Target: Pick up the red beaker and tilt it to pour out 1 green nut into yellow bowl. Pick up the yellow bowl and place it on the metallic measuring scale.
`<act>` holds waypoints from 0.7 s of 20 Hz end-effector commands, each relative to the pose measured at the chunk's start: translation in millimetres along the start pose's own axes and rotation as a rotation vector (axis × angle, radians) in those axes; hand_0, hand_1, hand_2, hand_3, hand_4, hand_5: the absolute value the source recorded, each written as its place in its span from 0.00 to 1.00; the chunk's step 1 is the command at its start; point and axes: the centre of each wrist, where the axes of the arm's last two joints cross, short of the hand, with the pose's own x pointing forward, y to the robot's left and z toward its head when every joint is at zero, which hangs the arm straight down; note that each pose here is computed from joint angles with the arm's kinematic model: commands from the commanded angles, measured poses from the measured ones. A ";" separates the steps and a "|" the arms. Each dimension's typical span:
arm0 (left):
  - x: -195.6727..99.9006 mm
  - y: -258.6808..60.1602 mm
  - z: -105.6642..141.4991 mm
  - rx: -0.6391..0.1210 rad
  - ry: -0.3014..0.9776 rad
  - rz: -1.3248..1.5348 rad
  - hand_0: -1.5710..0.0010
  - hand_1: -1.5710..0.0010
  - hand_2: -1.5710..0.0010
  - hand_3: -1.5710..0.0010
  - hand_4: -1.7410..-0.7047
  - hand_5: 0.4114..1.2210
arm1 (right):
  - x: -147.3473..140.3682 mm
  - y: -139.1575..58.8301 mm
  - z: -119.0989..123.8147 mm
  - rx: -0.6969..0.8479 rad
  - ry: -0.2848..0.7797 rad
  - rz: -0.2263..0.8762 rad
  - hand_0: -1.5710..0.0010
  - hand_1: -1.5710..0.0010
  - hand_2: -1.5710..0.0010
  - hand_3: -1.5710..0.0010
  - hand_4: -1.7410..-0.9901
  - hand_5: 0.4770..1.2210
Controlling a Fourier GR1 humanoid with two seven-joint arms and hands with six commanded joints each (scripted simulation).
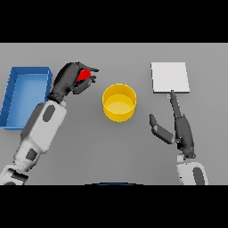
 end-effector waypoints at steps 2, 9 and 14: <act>12.2 1.9 -5.8 -0.057 -0.024 -0.117 0.00 0.00 0.00 0.01 0.00 0.91 | 1.3 0.9 0.9 0.016 -0.005 -0.005 1.00 1.00 1.00 1.00 0.86 0.26; 53.2 1.6 -40.2 -0.331 -0.134 -0.643 0.00 0.00 0.00 0.00 0.00 0.97 | 3.6 5.8 1.4 0.026 -0.012 0.005 1.00 1.00 1.00 1.00 0.90 0.28; 75.9 -4.9 -56.2 -0.510 -0.170 -0.939 0.00 0.00 0.00 0.00 0.12 0.99 | 0.5 4.4 2.4 0.029 0.007 -0.029 1.00 1.00 1.00 1.00 0.91 0.27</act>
